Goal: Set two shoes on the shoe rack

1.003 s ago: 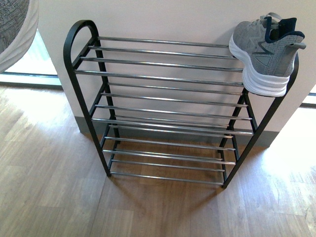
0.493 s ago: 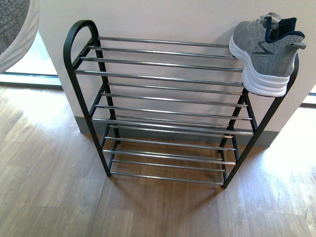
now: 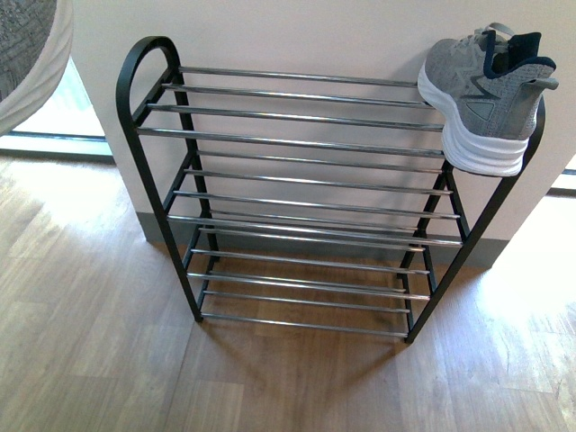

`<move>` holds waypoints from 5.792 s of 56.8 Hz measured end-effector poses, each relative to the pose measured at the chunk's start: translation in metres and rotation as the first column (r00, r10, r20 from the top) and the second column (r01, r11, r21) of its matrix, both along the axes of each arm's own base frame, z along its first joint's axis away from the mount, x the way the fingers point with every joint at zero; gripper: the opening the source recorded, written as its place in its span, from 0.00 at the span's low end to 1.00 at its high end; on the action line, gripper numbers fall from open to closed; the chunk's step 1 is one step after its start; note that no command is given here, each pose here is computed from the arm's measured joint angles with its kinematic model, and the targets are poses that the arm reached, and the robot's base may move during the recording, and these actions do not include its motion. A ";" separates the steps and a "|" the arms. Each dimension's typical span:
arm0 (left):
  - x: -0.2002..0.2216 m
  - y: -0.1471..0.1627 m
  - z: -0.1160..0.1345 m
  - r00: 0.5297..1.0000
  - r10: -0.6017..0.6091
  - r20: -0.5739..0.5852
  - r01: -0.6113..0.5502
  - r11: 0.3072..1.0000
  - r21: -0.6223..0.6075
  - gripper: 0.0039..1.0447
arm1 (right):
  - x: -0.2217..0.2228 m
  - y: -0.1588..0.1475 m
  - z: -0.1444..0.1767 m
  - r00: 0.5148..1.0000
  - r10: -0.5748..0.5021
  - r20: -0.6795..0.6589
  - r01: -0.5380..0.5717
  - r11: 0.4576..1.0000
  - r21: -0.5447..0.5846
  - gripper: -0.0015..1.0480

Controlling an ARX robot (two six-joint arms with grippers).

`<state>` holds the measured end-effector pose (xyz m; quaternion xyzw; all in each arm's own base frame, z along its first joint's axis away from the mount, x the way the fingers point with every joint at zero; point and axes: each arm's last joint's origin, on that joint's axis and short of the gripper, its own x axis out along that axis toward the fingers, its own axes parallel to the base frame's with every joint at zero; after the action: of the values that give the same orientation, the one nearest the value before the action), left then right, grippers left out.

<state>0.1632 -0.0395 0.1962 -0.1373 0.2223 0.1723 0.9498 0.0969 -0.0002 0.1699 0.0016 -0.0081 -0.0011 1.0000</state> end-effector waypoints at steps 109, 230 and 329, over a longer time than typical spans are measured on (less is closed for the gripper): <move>0.000 0.000 0.000 1.000 -0.003 -0.001 0.003 1.000 0.003 0.01 | 0.000 0.000 0.000 1.000 -0.002 -0.002 0.002 1.000 0.000 0.91; 0.239 -0.193 -0.022 0.944 -0.055 -0.326 -0.102 0.889 -0.446 0.01 | 0.000 0.000 0.000 1.000 0.000 -0.002 0.000 1.000 0.000 0.91; 0.237 -0.196 0.039 0.987 -0.098 -0.130 0.021 0.871 -0.492 0.91 | 0.000 0.000 0.000 1.000 0.000 -0.002 0.000 1.000 0.000 0.91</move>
<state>0.4004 -0.2355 0.2348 -0.3522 0.3338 0.0911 0.8696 0.0968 -0.0001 0.1697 0.0014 -0.0072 -0.0009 1.0000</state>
